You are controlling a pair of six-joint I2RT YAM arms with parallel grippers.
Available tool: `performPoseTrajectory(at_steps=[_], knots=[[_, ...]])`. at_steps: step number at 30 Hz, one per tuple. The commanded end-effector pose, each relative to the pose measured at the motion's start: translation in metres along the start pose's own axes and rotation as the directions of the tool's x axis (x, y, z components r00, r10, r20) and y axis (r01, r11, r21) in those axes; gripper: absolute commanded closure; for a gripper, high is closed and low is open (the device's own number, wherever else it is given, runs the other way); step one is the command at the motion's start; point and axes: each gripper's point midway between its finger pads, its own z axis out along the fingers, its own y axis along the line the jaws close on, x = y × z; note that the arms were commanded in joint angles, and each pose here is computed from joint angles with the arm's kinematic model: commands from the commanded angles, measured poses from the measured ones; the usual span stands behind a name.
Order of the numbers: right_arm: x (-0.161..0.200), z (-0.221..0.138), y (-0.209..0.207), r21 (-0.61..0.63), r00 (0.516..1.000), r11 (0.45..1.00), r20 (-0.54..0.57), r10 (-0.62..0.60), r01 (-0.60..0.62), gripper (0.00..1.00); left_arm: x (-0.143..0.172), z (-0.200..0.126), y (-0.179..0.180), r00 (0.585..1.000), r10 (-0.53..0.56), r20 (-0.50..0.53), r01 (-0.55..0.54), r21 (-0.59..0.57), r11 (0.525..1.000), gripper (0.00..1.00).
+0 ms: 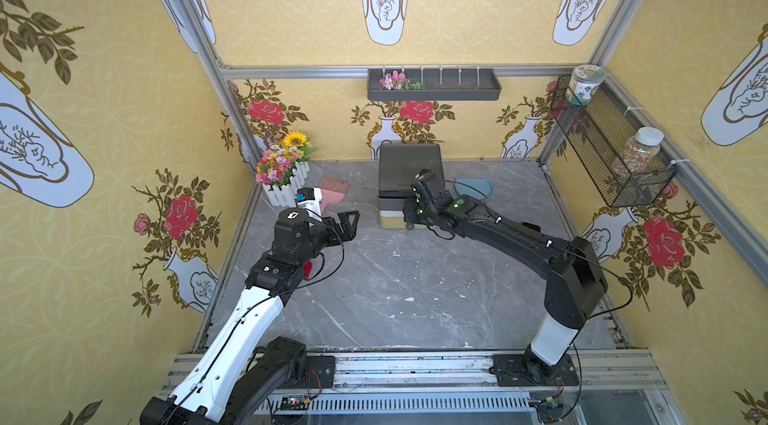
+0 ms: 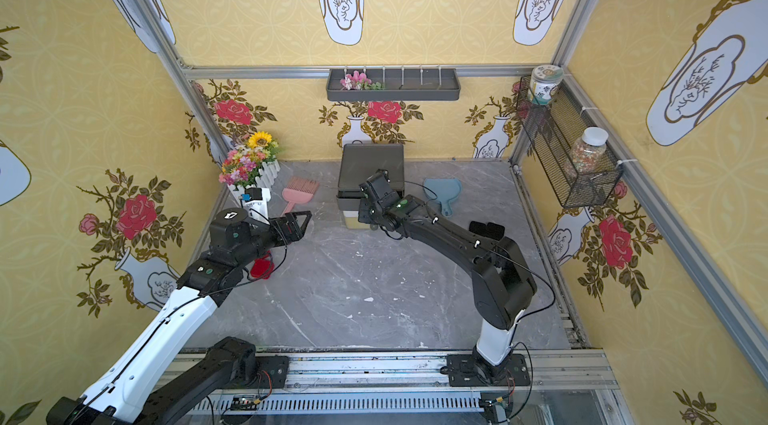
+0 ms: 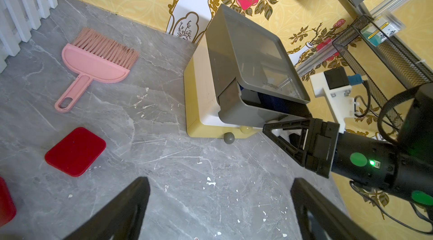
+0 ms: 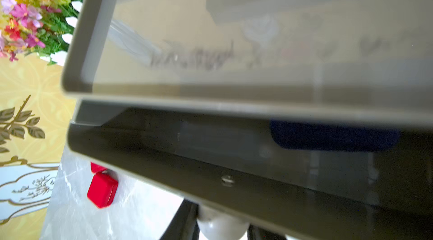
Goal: Place the brooch boxes into the drawer by color
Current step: Close the drawer in the storage box.
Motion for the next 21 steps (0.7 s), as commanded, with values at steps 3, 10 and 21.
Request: performPoseTrajectory(at_steps=[3,10,21], knots=[[-0.022,0.009,0.004,-0.016,0.998,1.000,0.067,-0.020,0.021,0.70,0.000,0.002,0.001,1.000,0.005,0.005,-0.005,-0.001,1.000,0.00],[-0.025,0.019,0.002,-0.009,0.997,0.999,0.067,-0.038,0.038,0.58,0.001,0.003,0.002,1.000,0.007,0.001,-0.007,-0.005,1.000,0.00],[-0.020,-0.012,-0.004,0.003,0.996,0.998,0.070,-0.056,0.056,0.38,0.004,0.008,0.003,1.000,-0.003,-0.006,0.003,0.002,1.000,0.00]])
